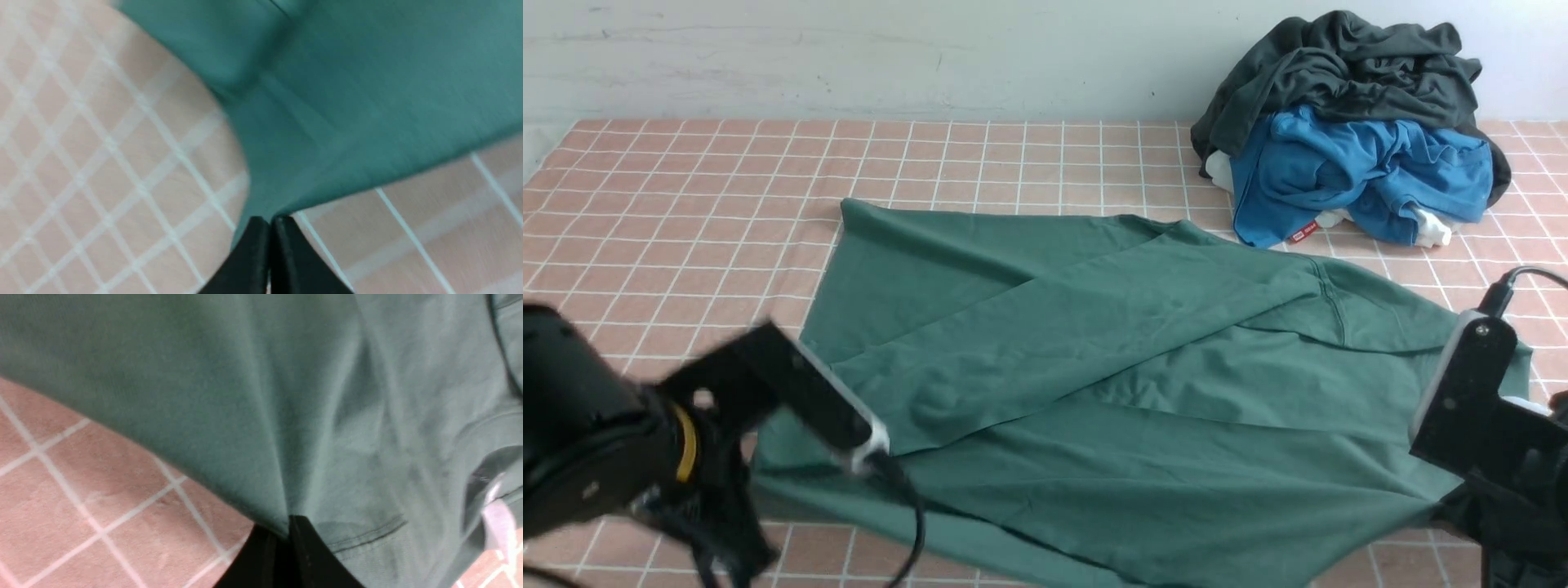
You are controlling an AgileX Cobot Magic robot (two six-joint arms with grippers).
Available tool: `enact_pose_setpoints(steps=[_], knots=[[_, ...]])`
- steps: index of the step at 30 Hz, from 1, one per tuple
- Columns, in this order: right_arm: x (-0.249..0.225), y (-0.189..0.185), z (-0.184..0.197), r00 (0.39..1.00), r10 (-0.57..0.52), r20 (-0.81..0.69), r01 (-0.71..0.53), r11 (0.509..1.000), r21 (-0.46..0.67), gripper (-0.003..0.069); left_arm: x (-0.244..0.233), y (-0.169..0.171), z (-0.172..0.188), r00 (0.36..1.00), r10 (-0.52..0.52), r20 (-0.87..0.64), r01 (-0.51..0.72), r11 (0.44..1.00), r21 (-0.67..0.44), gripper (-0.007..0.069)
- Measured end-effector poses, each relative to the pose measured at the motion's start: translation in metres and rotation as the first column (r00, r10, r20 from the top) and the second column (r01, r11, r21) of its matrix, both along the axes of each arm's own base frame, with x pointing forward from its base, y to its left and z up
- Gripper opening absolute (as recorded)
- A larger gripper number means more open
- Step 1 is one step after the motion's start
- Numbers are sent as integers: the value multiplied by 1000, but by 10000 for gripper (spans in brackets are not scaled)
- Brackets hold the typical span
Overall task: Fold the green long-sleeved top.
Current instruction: Use both arms to drag the lower edge of the fabric forward and fold it over the upper edge
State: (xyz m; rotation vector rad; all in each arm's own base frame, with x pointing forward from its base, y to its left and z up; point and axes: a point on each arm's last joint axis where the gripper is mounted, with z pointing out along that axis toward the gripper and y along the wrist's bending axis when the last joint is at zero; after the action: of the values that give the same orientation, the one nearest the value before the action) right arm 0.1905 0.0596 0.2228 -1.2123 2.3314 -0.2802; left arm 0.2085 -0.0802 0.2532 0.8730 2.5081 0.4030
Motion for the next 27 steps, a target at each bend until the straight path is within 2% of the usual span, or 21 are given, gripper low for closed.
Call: enact_pose_setpoints(steps=[3,6,11,14,15,16,17,21,22,24,27], knots=[[7,0,8,998,4,63,-3,1000,-8,5,21,-3,22,993,64,101,-61,998,-29,-3],[25,4,29,983,-5,183,5,1000,2,5,63,-1,44,967,151,205,-133,986,-97,-3],[63,3,43,967,-61,249,61,998,6,5,110,3,51,952,201,231,-178,977,-119,0],[82,5,42,973,-89,214,94,995,-15,5,120,-2,34,983,149,108,-143,988,-58,7],[84,6,38,977,-103,187,108,994,-18,5,120,-3,24,989,148,29,-146,987,-65,10],[84,6,38,978,-109,178,114,993,-16,5,120,-3,22,990,139,15,-138,988,-62,11],[83,6,33,981,-132,140,135,991,-13,5,120,-5,9,987,140,-82,-148,984,-95,12],[81,7,23,982,-180,50,180,984,10,5,119,-4,-32,920,111,-377,-191,965,-182,61],[81,7,23,983,-179,49,179,984,10,5,119,-4,-34,915,111,-387,-195,963,-184,64],[82,9,22,985,-163,53,163,987,16,5,120,-2,-54,862,128,-490,-247,951,-184,130],[84,11,23,985,-158,68,156,987,40,5,122,-1,-69,833,152,-532,-273,949,-156,210]])
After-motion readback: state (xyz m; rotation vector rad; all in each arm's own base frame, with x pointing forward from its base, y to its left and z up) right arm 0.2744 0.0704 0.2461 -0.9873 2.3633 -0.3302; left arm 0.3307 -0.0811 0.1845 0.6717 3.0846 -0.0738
